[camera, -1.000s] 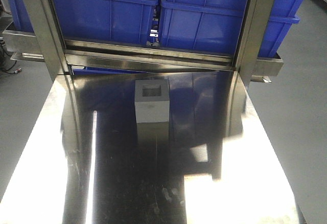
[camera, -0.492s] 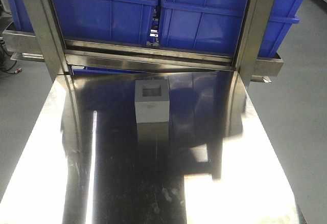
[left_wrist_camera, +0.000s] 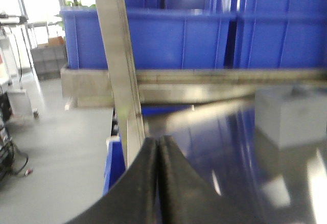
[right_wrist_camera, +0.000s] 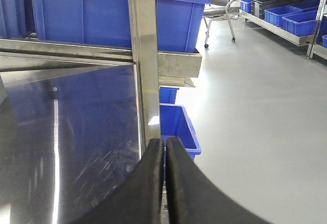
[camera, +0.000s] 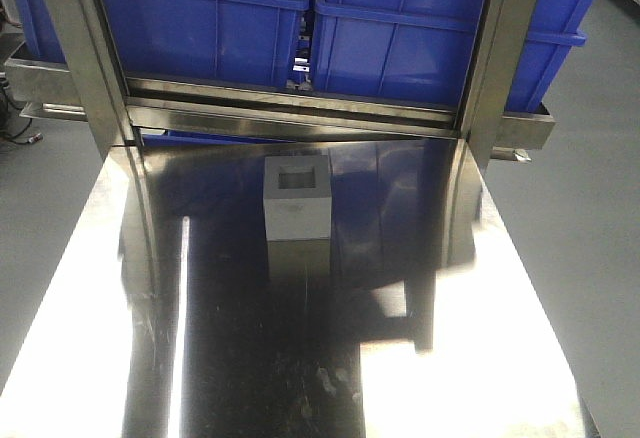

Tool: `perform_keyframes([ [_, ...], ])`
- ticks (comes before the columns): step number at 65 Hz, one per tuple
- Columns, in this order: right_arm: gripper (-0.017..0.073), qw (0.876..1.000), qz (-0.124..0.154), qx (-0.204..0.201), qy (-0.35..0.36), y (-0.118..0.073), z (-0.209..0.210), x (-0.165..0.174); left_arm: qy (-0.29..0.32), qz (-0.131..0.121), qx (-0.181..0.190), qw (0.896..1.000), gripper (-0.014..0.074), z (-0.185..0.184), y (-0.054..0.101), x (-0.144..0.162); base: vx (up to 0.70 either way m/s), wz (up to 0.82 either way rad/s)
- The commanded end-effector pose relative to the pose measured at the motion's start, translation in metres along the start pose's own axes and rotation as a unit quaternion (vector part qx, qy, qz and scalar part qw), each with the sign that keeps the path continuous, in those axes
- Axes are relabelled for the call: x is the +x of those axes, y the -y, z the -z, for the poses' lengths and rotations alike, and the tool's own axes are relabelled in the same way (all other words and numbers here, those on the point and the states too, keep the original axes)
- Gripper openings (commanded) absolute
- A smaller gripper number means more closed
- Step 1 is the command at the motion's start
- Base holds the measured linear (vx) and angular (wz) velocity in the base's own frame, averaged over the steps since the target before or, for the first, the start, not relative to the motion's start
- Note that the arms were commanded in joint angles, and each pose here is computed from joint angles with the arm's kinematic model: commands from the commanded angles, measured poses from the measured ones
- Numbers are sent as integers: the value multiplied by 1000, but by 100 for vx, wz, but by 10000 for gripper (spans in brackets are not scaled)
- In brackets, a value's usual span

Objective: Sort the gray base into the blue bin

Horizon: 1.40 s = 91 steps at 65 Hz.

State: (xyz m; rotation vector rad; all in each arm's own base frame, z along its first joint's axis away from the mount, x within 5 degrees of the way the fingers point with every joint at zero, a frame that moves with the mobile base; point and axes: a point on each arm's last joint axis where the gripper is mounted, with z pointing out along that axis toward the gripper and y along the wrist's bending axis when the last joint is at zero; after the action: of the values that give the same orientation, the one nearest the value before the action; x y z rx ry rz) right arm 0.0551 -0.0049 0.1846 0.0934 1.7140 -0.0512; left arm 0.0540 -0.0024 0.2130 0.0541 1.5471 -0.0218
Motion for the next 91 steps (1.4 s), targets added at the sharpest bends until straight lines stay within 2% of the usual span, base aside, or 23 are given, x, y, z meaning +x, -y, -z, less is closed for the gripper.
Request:
perform_keyframes([
  [1,-5,999,10,0,37,0,0,-6,92,24,2,995,2,7,-1,-47,0,0],
  [10,-5,999,10,0,37,0,0,-6,66,14,-1,998,2,2,-2,-84,0,0],
  [16,-5,999,10,0,37,0,0,-6,15,-1,-3,1000,2,-14,-3,-104,0,0],
  [25,-5,999,10,0,37,0,0,-6,-50,-1,-4,999,2,-41,-3,-126,0,0],
  [36,-5,999,10,0,37,0,0,-6,-82,-1,-3,997,2,-65,-3,-132,0,0],
  [50,-5,999,10,0,37,0,0,-6,-89,-1,-3,996,31,-68,-3,-131,0,0],
  [54,-5,999,10,0,37,0,0,-6,-88,-1,-3,996,81,-68,-3,-131,0,0],
  [58,-5,999,10,0,37,0,0,-6,-89,-1,-3,996,171,-68,-3,-130,0,0],
  [70,-5,999,10,0,37,0,0,-6,-98,-1,-3,995,561,-68,-3,-128,0,0],
  [77,-5,999,10,0,37,0,0,-6,-99,-1,-3,995,706,-68,-3,-128,0,0],
  [80,-5,999,10,0,37,0,0,-6,-99,-1,-3,995,734,-68,-3,-128,0,0],
  [91,-5,999,10,0,37,0,0,-6,-99,-1,-3,995,707,-68,-3,-128,0,0],
])
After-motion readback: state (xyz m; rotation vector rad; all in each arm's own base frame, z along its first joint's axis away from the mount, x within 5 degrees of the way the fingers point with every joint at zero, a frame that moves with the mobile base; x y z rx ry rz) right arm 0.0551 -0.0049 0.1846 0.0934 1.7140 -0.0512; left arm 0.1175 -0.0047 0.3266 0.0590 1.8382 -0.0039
